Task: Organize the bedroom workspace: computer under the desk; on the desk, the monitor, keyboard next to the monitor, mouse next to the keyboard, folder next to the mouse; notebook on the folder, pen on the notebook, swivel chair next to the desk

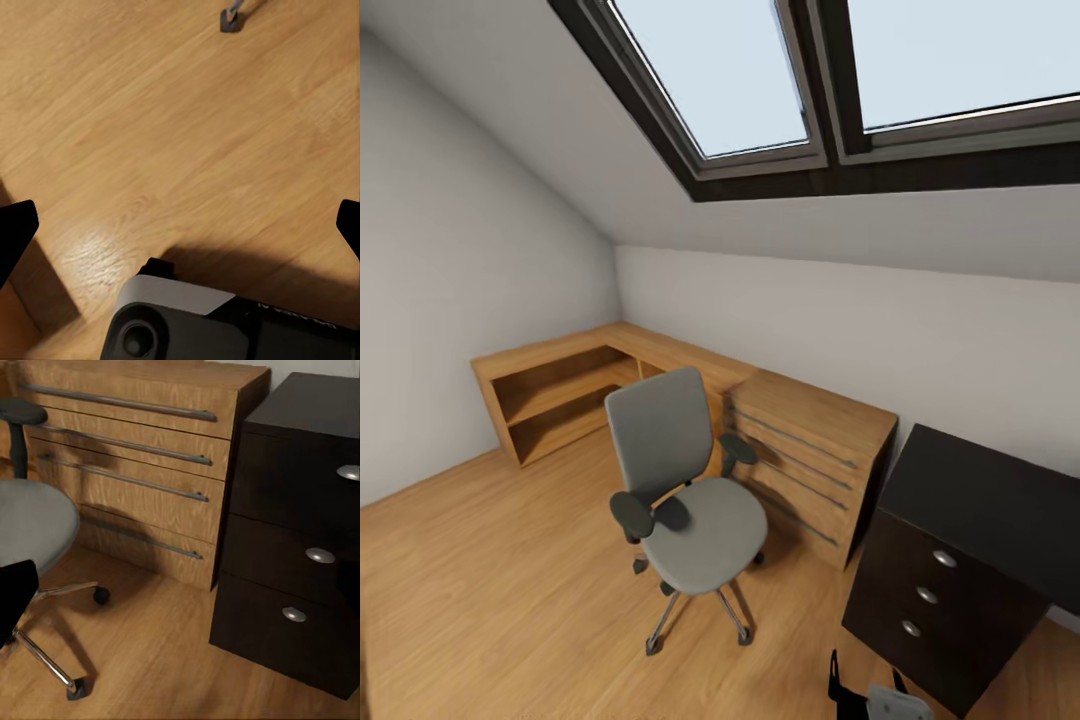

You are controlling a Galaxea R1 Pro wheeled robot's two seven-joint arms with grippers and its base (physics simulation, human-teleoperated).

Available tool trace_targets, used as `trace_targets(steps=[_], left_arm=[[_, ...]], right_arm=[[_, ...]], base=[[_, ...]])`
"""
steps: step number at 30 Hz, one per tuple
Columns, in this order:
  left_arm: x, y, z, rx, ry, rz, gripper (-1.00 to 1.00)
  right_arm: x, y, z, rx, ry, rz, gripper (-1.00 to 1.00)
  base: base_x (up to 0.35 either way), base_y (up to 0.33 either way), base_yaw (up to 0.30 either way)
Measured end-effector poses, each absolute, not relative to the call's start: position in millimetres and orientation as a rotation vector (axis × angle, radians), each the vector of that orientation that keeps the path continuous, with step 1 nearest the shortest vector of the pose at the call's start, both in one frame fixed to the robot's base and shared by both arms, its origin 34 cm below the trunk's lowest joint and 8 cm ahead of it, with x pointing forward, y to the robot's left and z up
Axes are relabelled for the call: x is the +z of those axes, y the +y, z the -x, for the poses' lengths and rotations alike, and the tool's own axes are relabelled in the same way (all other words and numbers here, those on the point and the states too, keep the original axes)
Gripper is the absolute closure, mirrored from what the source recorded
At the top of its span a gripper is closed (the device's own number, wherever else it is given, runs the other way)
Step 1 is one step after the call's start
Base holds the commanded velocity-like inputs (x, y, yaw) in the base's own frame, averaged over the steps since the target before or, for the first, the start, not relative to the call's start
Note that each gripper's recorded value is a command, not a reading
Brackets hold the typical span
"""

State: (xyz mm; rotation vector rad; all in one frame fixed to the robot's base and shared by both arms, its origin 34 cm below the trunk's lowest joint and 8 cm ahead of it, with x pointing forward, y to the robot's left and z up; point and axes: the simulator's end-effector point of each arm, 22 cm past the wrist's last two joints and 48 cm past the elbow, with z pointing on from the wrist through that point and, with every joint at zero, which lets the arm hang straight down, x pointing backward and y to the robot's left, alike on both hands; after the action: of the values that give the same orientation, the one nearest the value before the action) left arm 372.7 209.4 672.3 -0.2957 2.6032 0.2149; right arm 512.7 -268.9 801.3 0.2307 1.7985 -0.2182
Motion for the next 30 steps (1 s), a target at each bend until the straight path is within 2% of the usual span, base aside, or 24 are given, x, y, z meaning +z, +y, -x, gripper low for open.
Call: trace_targets(steps=[30], left_arm=[[676.2, 210.2, -378.0, 0.212, 2.581, 0.303, -1.00]], right_arm=[[808.2, -279.5, -505.8, -0.252, 1.760, -0.262, -1.00]], base=[[0.000, 0.000, 0.279]])
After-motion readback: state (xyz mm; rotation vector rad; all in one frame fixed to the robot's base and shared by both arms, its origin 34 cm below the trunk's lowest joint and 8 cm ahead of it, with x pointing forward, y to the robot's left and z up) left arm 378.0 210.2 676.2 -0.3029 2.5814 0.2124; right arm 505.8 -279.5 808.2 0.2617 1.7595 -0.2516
